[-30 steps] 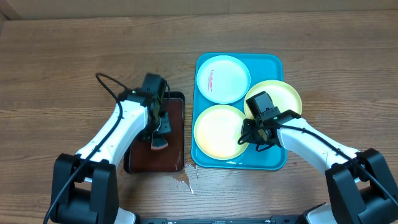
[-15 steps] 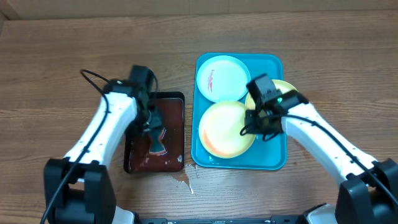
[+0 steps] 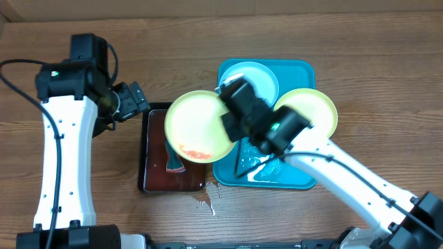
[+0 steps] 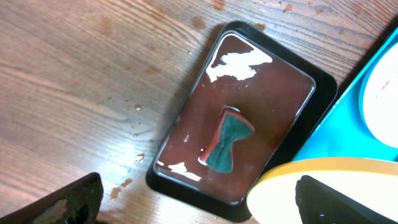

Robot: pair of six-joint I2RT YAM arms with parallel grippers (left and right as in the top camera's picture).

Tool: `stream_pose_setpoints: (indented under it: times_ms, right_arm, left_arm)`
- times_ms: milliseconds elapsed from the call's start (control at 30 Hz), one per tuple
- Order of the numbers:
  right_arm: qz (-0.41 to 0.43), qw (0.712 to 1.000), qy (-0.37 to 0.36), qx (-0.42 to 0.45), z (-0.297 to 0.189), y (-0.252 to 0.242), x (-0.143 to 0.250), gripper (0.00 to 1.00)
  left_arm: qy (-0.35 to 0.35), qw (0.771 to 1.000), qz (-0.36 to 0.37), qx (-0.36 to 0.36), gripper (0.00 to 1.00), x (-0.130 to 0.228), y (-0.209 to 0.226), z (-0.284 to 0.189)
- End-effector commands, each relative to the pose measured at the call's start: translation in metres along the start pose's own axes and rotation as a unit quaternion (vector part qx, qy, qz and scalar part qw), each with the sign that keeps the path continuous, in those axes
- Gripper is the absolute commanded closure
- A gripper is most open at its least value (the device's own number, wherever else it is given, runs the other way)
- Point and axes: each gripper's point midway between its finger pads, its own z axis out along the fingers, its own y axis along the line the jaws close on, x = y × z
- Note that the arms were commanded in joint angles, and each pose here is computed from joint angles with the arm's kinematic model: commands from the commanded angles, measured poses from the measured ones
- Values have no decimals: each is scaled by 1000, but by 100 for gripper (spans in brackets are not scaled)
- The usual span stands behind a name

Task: Clean dirty plates on tray and stack at the side
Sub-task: 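Lift the cleaned yellow plate with the right gripper and carry it rightward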

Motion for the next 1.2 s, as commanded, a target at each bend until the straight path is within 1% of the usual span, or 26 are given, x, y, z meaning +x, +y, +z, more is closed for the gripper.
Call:
stream_pose_setpoints:
  times_ms: [0, 67, 200, 467, 700, 933, 1167]
  right_arm:
    - [-20, 996, -35, 78, 7, 1, -12, 96]
    - [-30, 995, -37, 91, 14, 9, -9, 96]
    - [-17, 988, -54, 145, 13, 8, -6, 96]
    - [-49, 971, -117, 203, -14, 26, -11, 96]
    - [-78, 944, -178, 266, -43, 36, -17, 96]
    - [-93, 926, -214, 298, -62, 44, -18, 96]
    - [-100, 924, -222, 296, -67, 52, -16, 96]
  left_arm:
    - [-17, 1000, 10, -10, 0, -4, 7, -12]
    - [-14, 1000, 16, -21, 0, -2, 11, -12]
    - [-15, 999, 17, -25, 0, -2, 13, -12]
    - [-18, 1000, 16, -20, 0, -4, 10, -12]
    - [-18, 1000, 16, -19, 0, -4, 10, -12]
    - [-18, 1000, 16, -20, 0, -4, 10, -12]
    - [-18, 1000, 16, -20, 0, -4, 10, -12]
